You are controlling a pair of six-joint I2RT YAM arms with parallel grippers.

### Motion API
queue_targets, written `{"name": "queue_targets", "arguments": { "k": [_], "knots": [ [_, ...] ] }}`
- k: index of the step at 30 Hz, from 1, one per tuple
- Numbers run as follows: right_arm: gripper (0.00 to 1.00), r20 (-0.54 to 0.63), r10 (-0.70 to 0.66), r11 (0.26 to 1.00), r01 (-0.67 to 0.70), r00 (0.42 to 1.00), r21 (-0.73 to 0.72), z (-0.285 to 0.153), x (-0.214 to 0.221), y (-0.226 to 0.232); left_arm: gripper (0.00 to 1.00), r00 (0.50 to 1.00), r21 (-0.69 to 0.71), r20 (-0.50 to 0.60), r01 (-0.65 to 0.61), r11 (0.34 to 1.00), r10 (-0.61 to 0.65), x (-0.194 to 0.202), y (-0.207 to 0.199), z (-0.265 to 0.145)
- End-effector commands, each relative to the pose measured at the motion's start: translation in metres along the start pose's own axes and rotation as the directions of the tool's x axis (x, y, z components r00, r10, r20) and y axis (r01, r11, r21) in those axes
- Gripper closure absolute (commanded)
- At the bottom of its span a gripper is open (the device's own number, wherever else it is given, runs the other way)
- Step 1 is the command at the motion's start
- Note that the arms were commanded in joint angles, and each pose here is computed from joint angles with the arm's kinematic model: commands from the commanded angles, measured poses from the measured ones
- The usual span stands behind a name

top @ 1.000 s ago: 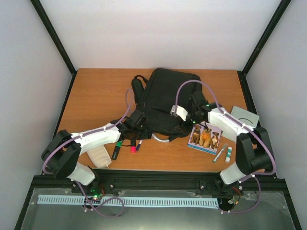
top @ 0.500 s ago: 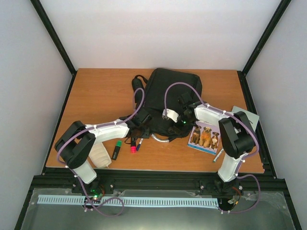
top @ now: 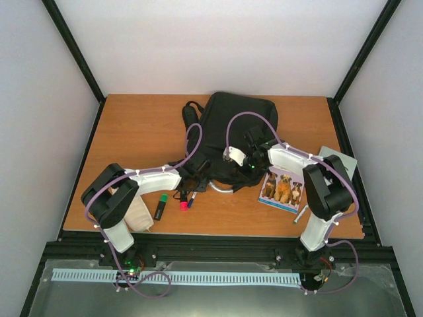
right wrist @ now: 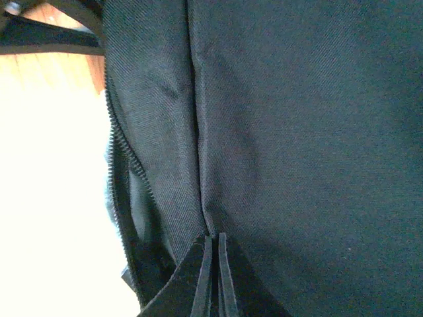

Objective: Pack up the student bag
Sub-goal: Adjust the student bag at the center of the board.

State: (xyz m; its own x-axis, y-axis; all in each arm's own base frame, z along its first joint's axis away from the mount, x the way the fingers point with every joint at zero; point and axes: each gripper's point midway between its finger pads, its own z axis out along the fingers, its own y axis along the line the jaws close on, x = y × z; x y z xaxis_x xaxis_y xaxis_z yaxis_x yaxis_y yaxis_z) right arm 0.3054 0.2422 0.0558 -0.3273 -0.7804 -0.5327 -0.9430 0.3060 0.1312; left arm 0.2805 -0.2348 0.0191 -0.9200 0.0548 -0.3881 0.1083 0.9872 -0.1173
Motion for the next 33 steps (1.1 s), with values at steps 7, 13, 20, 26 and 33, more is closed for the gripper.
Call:
{"name": "queue_targets", "arguments": {
  "k": [7, 13, 20, 26, 33],
  "knots": [
    [0.97, 0.105, -0.045, 0.995, 0.036, 0.993, 0.088, -0.044, -0.035, 0.002, 0.93, 0.995, -0.140, -0.080, 0.046, 0.989, -0.057, 0.046, 0.042, 0.008],
    [0.97, 0.110, -0.063, 0.992, 0.050, 0.992, 0.119, -0.057, -0.036, 0.006, 0.99, 0.984, -0.189, -0.104, 0.125, 0.974, -0.146, 0.077, 0.068, -0.002],
    [0.97, 0.099, -0.161, 0.979, 0.146, 0.982, 0.143, -0.075, -0.033, 0.018, 0.99, 0.971, -0.261, -0.109, 0.178, 0.949, -0.212, 0.101, 0.097, -0.017],
    [0.97, 0.068, -0.209, 0.975, 0.203, 0.975, 0.084, -0.084, -0.016, 0.044, 0.85, 0.984, -0.074, -0.069, 0.157, 0.985, -0.162, 0.076, 0.066, -0.048],
    [0.83, 0.065, -0.119, 0.992, 0.116, 0.991, 0.041, -0.079, -0.004, 0.054, 0.50, 0.998, 0.062, 0.021, 0.054, 0.997, -0.056, 0.029, 0.032, -0.094]
  ]
}}
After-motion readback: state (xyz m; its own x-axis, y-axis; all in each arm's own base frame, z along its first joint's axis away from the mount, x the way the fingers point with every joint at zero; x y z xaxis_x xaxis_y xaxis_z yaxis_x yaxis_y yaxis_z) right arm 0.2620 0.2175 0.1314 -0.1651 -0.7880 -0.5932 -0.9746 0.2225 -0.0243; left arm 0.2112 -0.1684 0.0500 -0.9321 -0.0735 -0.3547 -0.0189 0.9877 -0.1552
